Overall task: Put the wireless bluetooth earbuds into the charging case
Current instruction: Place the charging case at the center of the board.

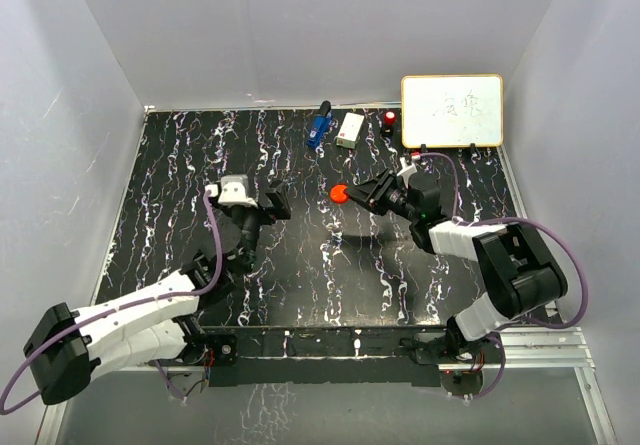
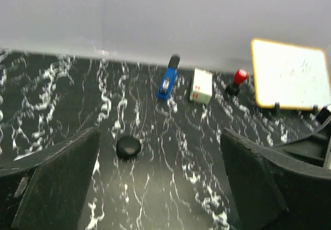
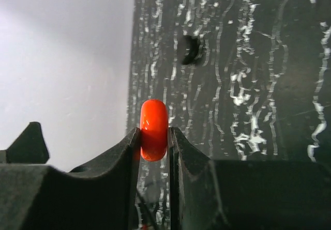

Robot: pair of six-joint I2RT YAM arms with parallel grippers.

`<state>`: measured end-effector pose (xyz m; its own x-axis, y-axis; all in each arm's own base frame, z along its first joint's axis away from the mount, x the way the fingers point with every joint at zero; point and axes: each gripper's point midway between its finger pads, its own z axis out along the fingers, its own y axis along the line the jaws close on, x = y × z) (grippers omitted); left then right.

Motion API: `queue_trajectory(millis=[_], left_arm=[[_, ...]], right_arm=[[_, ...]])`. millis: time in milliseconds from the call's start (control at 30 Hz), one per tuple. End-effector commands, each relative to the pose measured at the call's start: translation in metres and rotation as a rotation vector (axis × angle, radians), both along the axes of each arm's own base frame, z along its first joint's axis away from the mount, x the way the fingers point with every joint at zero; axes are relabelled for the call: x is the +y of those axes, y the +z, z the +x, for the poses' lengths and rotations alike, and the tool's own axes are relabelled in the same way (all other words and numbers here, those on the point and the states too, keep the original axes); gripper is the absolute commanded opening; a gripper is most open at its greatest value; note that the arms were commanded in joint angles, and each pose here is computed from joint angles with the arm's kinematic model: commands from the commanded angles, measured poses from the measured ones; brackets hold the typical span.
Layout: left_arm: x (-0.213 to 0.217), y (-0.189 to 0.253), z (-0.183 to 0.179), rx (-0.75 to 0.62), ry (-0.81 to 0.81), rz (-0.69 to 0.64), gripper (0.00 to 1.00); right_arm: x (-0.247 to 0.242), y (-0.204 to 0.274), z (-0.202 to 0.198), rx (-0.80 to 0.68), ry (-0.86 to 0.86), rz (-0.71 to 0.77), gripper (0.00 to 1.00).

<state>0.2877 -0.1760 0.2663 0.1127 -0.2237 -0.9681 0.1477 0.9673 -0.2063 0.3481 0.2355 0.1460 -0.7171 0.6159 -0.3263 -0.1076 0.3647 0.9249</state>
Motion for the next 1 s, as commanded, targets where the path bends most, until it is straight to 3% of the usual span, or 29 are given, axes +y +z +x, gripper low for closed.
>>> queue_trajectory(millis=[0, 200, 533, 967], left_arm=[[0.001, -0.044, -0.005, 0.279, 0.009, 0.042, 0.99], [0.000, -0.048, -0.014, 0.379, -0.040, -0.023, 0.99], [0.066, -0.044, -0.013, 0.426, 0.165, -0.055, 0.99], [0.120, -0.042, 0.000, 0.440, 0.350, -0.144, 0.99]], right_arm=[[-0.008, -0.023, 0.014, -0.008, -0.032, -0.136, 0.02], [-0.006, -0.039, 0.024, 0.004, -0.027, -0.162, 0.01], [-0.003, -0.062, 0.033, 0.044, -0.018, -0.198, 0.02], [-0.002, -0.086, 0.029, 0.103, 0.000, -0.227, 0.24]])
